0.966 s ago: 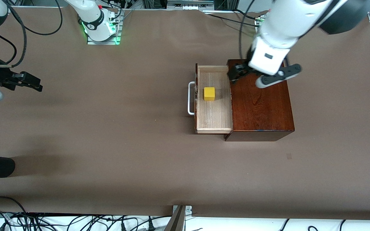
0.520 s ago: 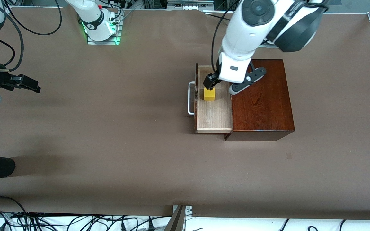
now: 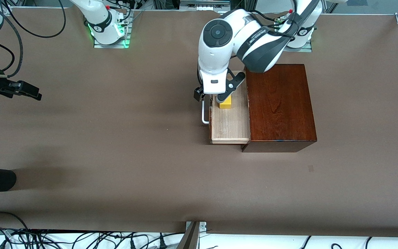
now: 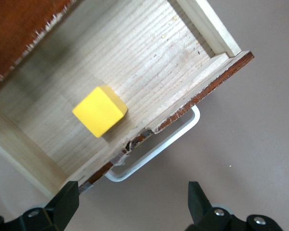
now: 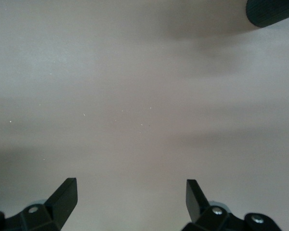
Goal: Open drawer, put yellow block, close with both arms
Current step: 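Lower the left gripper to the drawer front beside the handle, then push the drawer into the wooden box with the left gripper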
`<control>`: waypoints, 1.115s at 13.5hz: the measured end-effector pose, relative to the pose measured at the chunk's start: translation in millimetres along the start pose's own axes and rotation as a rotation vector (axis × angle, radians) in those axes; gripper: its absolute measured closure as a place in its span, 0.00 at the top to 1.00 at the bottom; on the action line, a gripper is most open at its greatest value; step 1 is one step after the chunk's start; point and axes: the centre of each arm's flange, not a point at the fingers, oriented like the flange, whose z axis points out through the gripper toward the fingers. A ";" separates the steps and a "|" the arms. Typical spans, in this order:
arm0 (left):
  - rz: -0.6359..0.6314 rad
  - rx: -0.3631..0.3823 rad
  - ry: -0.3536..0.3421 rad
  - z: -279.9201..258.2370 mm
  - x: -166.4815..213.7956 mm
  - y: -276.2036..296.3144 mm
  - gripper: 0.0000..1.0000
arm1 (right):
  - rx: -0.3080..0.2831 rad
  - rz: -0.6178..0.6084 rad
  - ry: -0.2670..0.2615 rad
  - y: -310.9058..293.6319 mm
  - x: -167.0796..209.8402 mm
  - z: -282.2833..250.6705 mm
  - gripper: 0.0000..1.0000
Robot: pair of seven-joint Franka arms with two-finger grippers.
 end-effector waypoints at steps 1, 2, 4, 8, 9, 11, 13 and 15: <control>-0.012 -0.002 0.009 4.5 -4.0 3.2 1.00 | 0.000 0.004 -0.004 2.3 -0.4 0.3 1.00; -0.024 -0.006 0.016 7.6 -10.0 7.0 1.00 | -0.002 0.006 -0.005 3.8 -0.6 0.1 1.00; -0.053 -0.015 0.035 16.0 -25.6 15.9 1.00 | -0.007 0.007 -0.002 4.5 -0.6 -1.4 1.00; -0.071 -0.020 0.067 43.0 -55.8 32.3 0.93 | -0.007 0.007 0.008 4.8 -0.9 -6.2 1.00; -0.059 -0.021 0.074 49.4 -61.3 34.9 0.81 | -0.007 0.008 0.012 4.9 -0.9 -8.3 1.00; -0.033 -0.039 0.075 56.6 -69.0 41.0 0.57 | -0.007 0.008 0.014 5.1 -0.9 -9.3 1.00; -0.002 -0.033 0.082 65.6 -64.6 44.1 0.36 | -0.007 0.008 0.014 5.1 -0.9 -9.3 1.00; -0.006 -0.014 0.095 80.4 -50.4 47.7 0.13 | -0.007 0.008 0.014 5.2 -0.9 -9.3 1.00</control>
